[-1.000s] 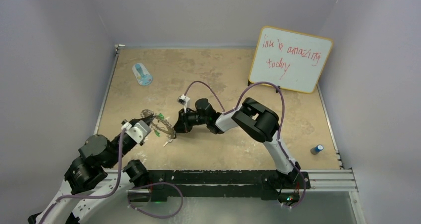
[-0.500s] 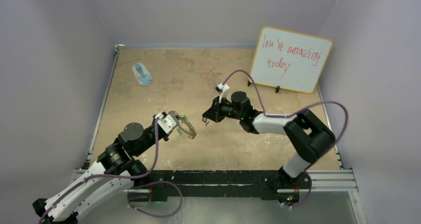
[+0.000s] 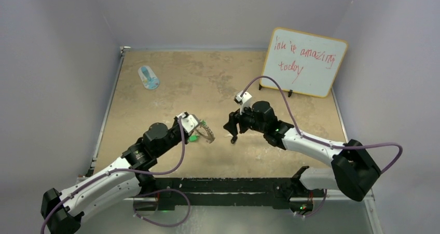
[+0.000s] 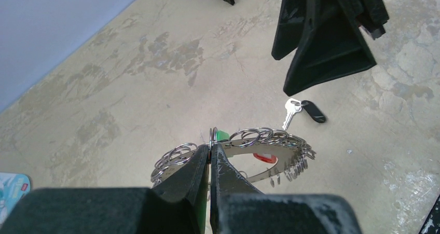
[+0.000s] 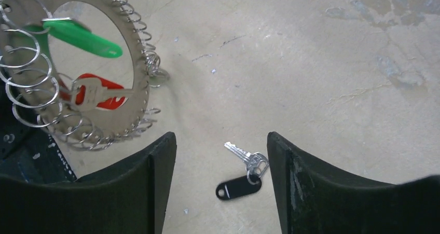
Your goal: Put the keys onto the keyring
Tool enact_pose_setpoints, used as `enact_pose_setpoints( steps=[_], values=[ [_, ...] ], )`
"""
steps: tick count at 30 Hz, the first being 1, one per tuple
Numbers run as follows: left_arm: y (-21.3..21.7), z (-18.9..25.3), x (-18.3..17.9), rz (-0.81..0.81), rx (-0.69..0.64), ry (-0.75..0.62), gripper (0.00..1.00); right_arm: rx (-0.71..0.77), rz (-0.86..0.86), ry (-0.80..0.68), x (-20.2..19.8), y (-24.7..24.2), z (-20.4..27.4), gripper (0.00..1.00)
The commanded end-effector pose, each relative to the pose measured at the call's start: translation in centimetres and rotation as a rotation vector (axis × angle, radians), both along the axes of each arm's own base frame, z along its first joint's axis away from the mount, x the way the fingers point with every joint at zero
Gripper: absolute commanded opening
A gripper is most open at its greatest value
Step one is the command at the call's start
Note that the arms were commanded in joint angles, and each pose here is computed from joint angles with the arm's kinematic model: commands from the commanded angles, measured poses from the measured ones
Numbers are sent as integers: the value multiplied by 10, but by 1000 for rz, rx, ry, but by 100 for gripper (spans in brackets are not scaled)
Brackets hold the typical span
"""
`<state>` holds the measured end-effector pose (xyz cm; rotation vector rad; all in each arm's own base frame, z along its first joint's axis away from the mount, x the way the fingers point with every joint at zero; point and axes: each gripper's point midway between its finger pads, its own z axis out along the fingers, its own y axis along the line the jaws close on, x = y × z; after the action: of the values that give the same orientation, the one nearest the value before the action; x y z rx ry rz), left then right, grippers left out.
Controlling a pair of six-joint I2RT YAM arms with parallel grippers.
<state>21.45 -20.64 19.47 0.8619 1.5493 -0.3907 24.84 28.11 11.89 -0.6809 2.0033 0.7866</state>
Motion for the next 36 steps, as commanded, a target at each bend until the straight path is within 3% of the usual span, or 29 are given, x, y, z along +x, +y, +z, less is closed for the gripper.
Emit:
enact_pose_setpoints(
  steps=[1,6,16,20,26,29,36],
  values=[
    [0,17,7,40,-85,-42,0,4,23,12,-11,-3,4,70],
    [4,10,4,45,-59,-29,0,-15,-49,91,-7,-8,-7,71],
    [2,2,-1,13,-43,-12,0,-137,-164,303,-20,-31,-59,47],
    [-1,-2,-1,1,-38,-6,0,-227,-206,257,-10,-43,-63,43],
    [-3,-5,-1,-5,-33,0,0,-344,-226,215,-11,-38,-64,47],
    [-3,-6,0,-5,-32,0,0,-431,-233,195,-13,-35,-71,38],
    [-3,-6,0,-4,-29,1,0,-509,-237,172,-14,-26,-78,32]
  ],
)
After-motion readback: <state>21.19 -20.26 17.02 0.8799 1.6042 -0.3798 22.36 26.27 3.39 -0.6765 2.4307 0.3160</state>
